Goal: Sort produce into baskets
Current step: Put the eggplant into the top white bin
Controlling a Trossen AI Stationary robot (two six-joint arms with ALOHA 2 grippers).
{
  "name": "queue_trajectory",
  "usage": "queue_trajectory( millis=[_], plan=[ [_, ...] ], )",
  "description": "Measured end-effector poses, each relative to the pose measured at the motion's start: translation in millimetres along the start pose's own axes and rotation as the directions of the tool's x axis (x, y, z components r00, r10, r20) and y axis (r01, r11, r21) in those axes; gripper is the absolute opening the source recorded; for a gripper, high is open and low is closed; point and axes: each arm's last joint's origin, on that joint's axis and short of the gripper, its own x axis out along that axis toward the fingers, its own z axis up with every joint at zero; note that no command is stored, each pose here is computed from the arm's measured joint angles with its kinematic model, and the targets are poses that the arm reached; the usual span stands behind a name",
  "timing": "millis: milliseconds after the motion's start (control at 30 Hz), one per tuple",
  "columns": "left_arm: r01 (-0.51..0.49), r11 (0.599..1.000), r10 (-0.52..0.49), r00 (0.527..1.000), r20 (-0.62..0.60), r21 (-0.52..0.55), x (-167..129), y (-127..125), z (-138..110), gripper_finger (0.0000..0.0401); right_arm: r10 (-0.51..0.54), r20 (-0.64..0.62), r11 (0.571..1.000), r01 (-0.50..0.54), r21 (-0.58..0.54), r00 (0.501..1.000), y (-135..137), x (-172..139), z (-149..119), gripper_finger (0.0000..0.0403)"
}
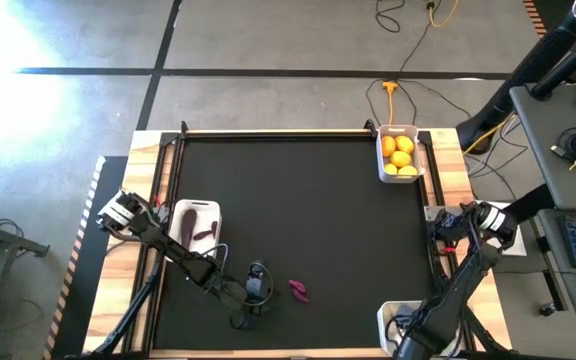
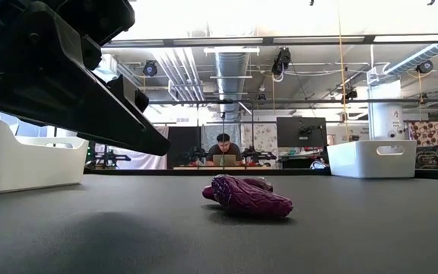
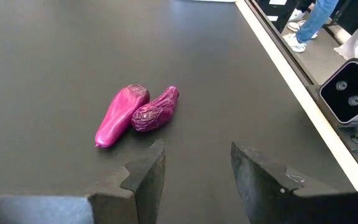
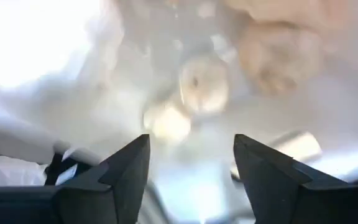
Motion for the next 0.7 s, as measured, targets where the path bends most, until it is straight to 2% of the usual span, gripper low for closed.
queue_trajectory(
  millis=[133, 267, 333, 467, 533, 700],
  plan=[
    [0.002, 1.0, -0.002, 1.0, 0.003, -0.001, 0, 0, 1, 0.0166, 0.002, 0.048, 1.0, -0.003, 0.025, 0.999, -1, -40, -16, 0.0248],
    [0.008, 1.0, -0.009, 1.0, 0.023, 0.012, 0, -2, 7, 0.0166, 0.05, 0.247, 0.999, -0.05, -0.004, 0.968, -1, -85, -24, 0.0262],
    [0.013, 0.999, -0.014, 0.999, 0.039, 0.043, 1, -5, 12, 0.0166, 0.094, 0.403, 0.995, -0.072, -0.068, 0.911, 0, -103, -23, 0.0266],
    [0.016, 0.995, -0.022, 0.998, 0.059, 0.098, 3, -10, 26, 0.0166, 0.154, 0.669, 0.979, -0.02, -0.204, 0.727, 4, -127, -9, 0.0266],
    [0.005, 0.993, -0.007, 1.0, 0.019, 0.116, 3, -9, 33, 0.0164, 0.144, 0.724, 0.972, 0.041, -0.231, 0.674, 4, -132, 4, 0.0265],
    [-0.035, 0.988, 0.053, 0.992, -0.112, 0.151, 2, -4, 56, 0.0149, 0.167, 0.795, 0.93, 0.174, -0.323, 0.583, 12, -130, 42, 0.0264]
  ],
)
